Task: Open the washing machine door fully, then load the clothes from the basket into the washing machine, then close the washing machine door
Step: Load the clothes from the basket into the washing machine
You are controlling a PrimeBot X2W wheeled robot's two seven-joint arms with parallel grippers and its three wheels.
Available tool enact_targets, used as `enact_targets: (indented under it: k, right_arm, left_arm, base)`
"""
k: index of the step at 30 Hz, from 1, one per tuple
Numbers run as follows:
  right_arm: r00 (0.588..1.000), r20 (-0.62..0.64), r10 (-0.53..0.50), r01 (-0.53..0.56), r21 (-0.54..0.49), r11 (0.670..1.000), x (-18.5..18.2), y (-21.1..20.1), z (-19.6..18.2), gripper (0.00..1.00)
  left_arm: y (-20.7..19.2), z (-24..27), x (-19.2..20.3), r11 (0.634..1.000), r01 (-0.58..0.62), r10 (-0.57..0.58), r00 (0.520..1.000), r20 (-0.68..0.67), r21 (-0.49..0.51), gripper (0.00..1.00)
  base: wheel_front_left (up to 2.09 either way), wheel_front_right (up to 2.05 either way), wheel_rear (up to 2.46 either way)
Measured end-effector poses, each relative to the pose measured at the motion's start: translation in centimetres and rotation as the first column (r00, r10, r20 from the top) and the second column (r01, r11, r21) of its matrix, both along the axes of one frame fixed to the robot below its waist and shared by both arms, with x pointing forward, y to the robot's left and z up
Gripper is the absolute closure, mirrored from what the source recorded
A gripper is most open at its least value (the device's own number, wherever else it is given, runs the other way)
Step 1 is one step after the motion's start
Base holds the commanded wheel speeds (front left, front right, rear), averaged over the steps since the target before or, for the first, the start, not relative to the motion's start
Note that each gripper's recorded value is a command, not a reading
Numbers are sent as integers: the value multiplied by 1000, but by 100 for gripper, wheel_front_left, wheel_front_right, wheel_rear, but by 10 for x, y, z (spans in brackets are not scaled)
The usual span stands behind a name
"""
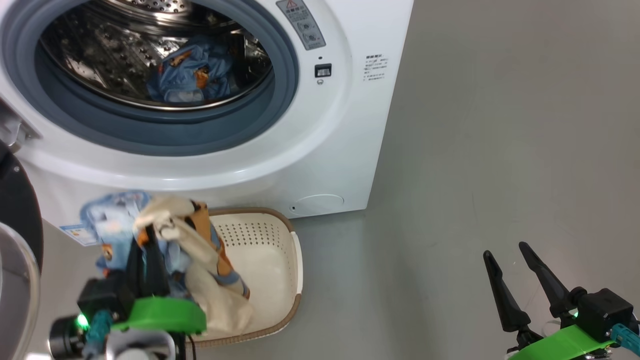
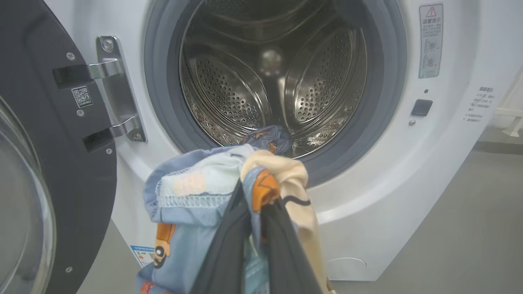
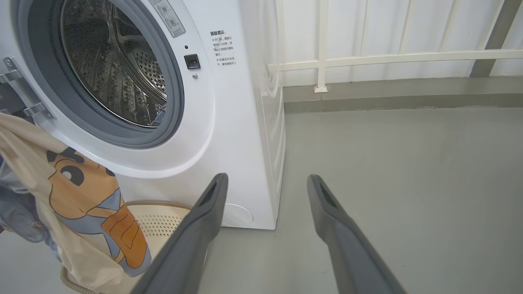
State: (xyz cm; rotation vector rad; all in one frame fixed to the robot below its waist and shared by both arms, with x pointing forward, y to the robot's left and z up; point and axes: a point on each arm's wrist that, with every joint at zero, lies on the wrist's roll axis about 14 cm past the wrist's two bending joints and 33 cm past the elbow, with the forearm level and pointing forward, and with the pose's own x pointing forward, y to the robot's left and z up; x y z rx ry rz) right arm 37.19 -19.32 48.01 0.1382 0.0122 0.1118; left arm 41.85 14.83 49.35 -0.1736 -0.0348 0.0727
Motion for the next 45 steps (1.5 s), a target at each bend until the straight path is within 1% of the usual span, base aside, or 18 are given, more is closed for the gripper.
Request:
enact_targets:
  k: [9, 15, 20, 21, 24, 28, 38, 41, 45]
  right_arm:
    - [1000, -13, -8, 9, 3, 1000, 8, -3, -5, 0]
    - [999, -33, -11, 11, 7, 1000, 14, -3, -13, 0]
    - [999, -53, -8, 10, 22, 1000, 23, -2, -20, 0]
    - [998, -63, -13, 14, 27, 1000, 26, -4, -25, 0]
    - [996, -84, -16, 18, 32, 999, 29, -5, -31, 0]
    - [993, -116, -33, 37, 28, 999, 29, -12, -42, 0]
    - [976, -205, -73, 75, 3, 997, 31, -30, -71, 0]
    - [967, -241, -82, 82, -10, 997, 29, -34, -82, 0]
    - [956, -280, -91, 92, -9, 996, 29, -37, -96, 0]
  left_arm:
    - [-2, 33, 46, 999, 17, -21, 994, 109, 36, 100]
    - [-18, 50, 82, 996, 62, -73, 984, 163, 70, 100]
    - [-32, 65, 122, 992, 83, -100, 974, 204, 93, 100]
    - [-36, 70, 140, 991, 86, -105, 971, 215, 99, 100]
    - [-39, 71, 165, 990, 86, -110, 970, 217, 115, 100]
    - [-42, 63, 196, 985, 79, -109, 975, 194, 153, 100]
    - [-40, 18, 268, 983, 60, -77, 992, 96, 174, 100]
    - [-43, 3, 287, 980, 62, -76, 995, 71, 188, 100]
    - [-48, -18, 306, 982, 55, -63, 997, 41, 180, 100]
  base:
    - [0, 0, 0]
    - [0, 0, 0]
    - [0, 0, 0]
    - [0, 0, 0]
    - [0, 0, 0]
    - [0, 0, 0]
    - [0, 0, 0]
    - [0, 0, 0]
    - [0, 0, 0]
